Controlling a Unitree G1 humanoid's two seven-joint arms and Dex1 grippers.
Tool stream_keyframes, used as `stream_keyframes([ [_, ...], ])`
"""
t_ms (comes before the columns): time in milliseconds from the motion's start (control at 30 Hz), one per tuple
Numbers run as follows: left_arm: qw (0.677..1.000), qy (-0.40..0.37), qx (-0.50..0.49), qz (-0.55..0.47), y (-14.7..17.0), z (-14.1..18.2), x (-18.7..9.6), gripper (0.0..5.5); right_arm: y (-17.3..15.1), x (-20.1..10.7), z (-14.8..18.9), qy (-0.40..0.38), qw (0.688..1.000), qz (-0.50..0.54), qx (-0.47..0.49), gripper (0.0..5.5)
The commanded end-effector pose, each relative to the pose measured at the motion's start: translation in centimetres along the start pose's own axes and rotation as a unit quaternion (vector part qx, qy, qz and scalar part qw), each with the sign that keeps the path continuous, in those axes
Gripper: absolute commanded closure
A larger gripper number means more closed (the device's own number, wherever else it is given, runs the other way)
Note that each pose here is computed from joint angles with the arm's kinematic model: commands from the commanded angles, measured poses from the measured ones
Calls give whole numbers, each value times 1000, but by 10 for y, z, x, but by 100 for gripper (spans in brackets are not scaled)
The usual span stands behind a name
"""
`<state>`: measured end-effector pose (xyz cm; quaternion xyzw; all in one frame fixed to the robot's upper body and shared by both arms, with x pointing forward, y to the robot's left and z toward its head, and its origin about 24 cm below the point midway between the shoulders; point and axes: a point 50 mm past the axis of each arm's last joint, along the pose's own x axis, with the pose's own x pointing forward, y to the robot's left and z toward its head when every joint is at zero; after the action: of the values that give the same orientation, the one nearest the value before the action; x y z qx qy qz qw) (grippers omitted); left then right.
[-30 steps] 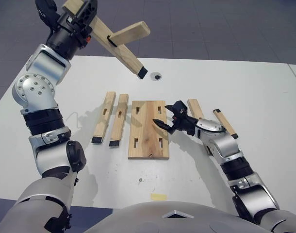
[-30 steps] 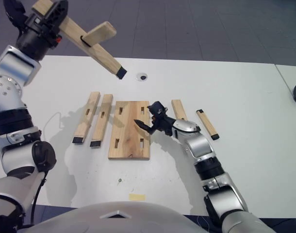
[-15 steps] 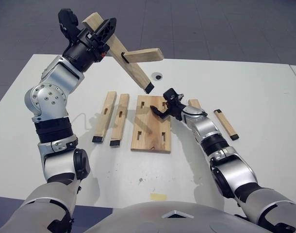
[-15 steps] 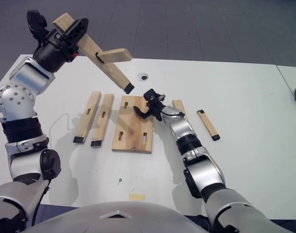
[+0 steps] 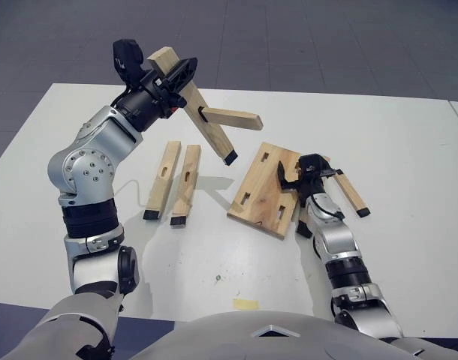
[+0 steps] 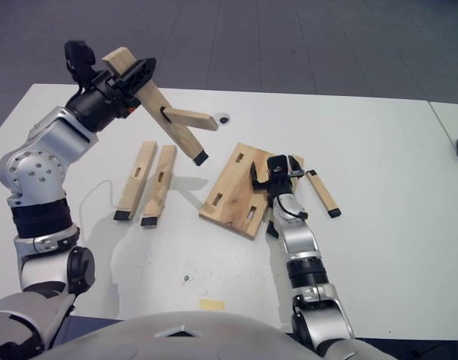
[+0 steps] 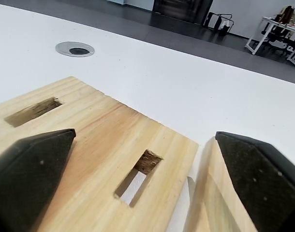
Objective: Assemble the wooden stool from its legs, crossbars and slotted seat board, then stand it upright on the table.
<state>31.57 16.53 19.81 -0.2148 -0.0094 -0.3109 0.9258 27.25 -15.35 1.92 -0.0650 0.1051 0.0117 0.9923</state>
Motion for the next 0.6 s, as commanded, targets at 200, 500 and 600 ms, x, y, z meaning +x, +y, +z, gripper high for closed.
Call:
stream_keyframes([
  [200, 1000, 5, -21, -15, -10, 1, -17, 445, -48, -71, 23, -82, 994, 75, -10, 10],
  [500, 997, 42, -58, 9, -13, -19, -41, 445, -24, -126, -5, 25, 963, 267, -19, 10],
  [600, 997, 43, -62, 10, -15, -20, -42, 445, -33, -130, -10, 42, 963, 262, -36, 10],
])
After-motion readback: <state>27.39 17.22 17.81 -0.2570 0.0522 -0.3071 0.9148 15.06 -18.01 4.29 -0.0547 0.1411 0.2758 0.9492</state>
